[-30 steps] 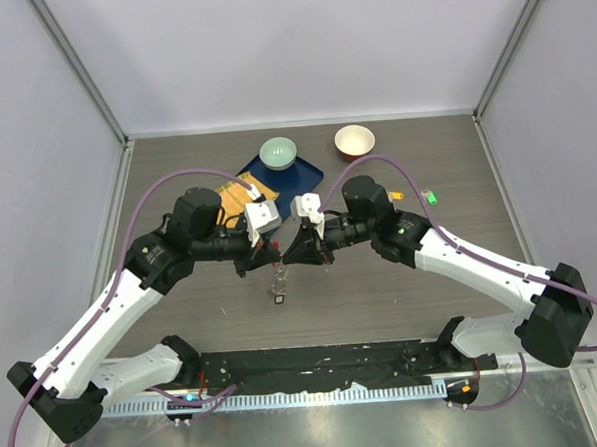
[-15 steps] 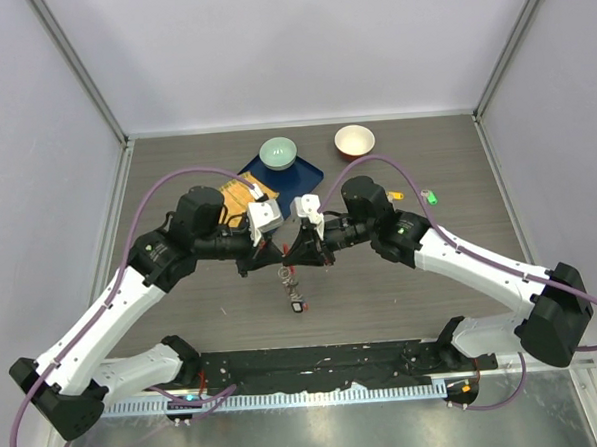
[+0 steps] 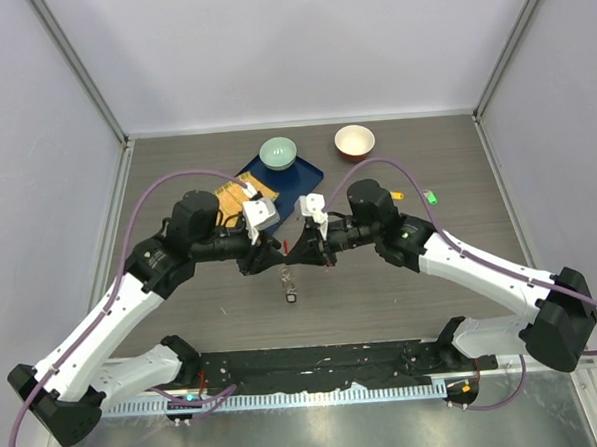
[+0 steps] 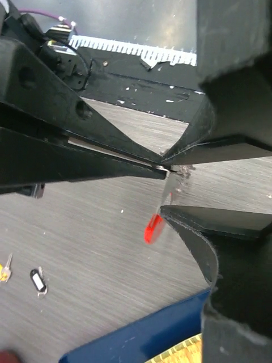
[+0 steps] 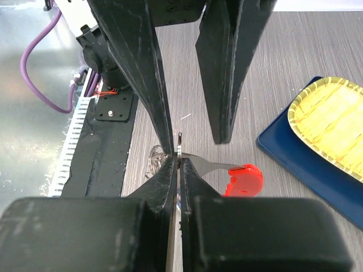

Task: Put the keys on the keyring

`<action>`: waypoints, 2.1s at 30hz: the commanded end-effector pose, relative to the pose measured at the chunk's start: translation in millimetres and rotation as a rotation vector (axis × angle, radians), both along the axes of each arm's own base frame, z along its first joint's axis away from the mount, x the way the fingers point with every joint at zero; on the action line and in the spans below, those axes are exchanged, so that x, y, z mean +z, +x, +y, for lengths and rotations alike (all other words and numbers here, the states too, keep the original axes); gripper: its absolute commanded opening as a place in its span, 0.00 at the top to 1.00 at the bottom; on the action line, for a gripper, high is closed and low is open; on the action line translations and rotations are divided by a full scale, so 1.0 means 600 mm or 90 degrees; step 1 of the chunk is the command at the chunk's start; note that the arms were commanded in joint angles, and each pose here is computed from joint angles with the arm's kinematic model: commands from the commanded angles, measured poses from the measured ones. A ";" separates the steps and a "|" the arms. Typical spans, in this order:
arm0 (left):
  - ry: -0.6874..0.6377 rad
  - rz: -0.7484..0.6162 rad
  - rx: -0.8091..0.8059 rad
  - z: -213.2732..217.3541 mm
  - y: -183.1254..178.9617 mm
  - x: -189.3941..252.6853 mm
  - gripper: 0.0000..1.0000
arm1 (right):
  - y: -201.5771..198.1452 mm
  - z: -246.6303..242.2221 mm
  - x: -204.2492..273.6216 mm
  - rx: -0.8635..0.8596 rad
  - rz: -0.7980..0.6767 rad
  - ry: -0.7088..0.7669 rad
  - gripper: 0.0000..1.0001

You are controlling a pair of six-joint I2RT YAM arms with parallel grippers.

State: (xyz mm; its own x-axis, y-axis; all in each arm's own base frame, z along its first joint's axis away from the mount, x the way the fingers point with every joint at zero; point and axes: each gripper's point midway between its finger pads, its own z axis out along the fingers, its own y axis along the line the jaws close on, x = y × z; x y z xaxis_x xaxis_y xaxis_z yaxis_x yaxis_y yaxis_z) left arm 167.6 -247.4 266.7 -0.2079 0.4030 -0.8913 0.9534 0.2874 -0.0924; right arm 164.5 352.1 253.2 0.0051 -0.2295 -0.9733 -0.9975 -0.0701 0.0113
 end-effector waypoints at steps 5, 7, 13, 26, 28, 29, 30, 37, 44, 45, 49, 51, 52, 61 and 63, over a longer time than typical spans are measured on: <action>-0.292 -0.134 0.155 0.007 0.035 0.108 0.52 | 0.010 -0.020 0.084 -0.086 -0.031 0.174 0.99; -0.336 -0.121 0.182 0.010 0.039 0.084 0.51 | 0.012 -0.027 0.080 -0.100 -0.034 0.194 0.99; -0.451 -0.115 0.162 0.002 0.027 0.095 0.52 | -0.002 -0.042 0.090 -0.106 -0.020 0.238 0.99; -0.466 -0.071 0.072 -0.027 0.000 0.082 0.54 | 0.010 -0.063 0.104 -0.152 -0.007 0.292 0.99; -0.471 -0.073 0.103 -0.020 0.011 0.080 0.56 | 0.014 -0.069 0.105 -0.164 -0.004 0.302 0.99; -0.475 -0.074 0.114 -0.014 0.013 0.077 0.56 | 0.016 -0.072 0.107 -0.168 -0.007 0.305 0.99; -0.479 -0.078 0.124 -0.010 0.015 0.077 0.56 | 0.017 -0.073 0.107 -0.169 -0.005 0.304 0.99; -0.483 -0.066 0.092 -0.018 0.006 0.076 0.55 | 0.014 -0.074 0.106 -0.162 -0.001 0.305 0.99; -0.495 -0.058 0.063 -0.032 0.007 0.083 0.55 | 0.009 -0.071 0.099 -0.148 0.004 0.297 0.99; -0.494 -0.057 0.062 -0.034 0.007 0.083 0.55 | 0.010 -0.071 0.097 -0.150 0.005 0.296 0.99; -0.496 -0.056 0.057 -0.037 0.010 0.085 0.55 | 0.006 -0.069 0.095 -0.138 0.007 0.292 0.99; -0.497 -0.056 0.055 -0.039 0.010 0.086 0.55 | 0.006 -0.068 0.092 -0.135 0.009 0.290 0.99; -0.498 -0.056 0.053 -0.039 0.010 0.088 0.55 | 0.005 -0.068 0.091 -0.133 0.008 0.289 0.99; -0.507 -0.066 0.049 -0.038 0.009 0.096 0.55 | -0.005 -0.063 0.087 -0.105 0.015 0.282 0.99; -0.503 -0.062 0.042 -0.040 0.007 0.093 0.61 | -0.005 -0.062 0.087 -0.103 0.017 0.283 0.99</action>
State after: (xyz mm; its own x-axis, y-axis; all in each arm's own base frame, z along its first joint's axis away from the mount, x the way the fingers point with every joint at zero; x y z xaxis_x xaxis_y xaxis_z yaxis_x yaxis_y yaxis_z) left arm 175.2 -272.5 291.4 -0.1907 -0.3158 -0.9295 0.9263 0.2557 -0.2769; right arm 167.0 314.1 284.4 -0.0793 0.1527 -0.9851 -0.9881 0.1185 0.0979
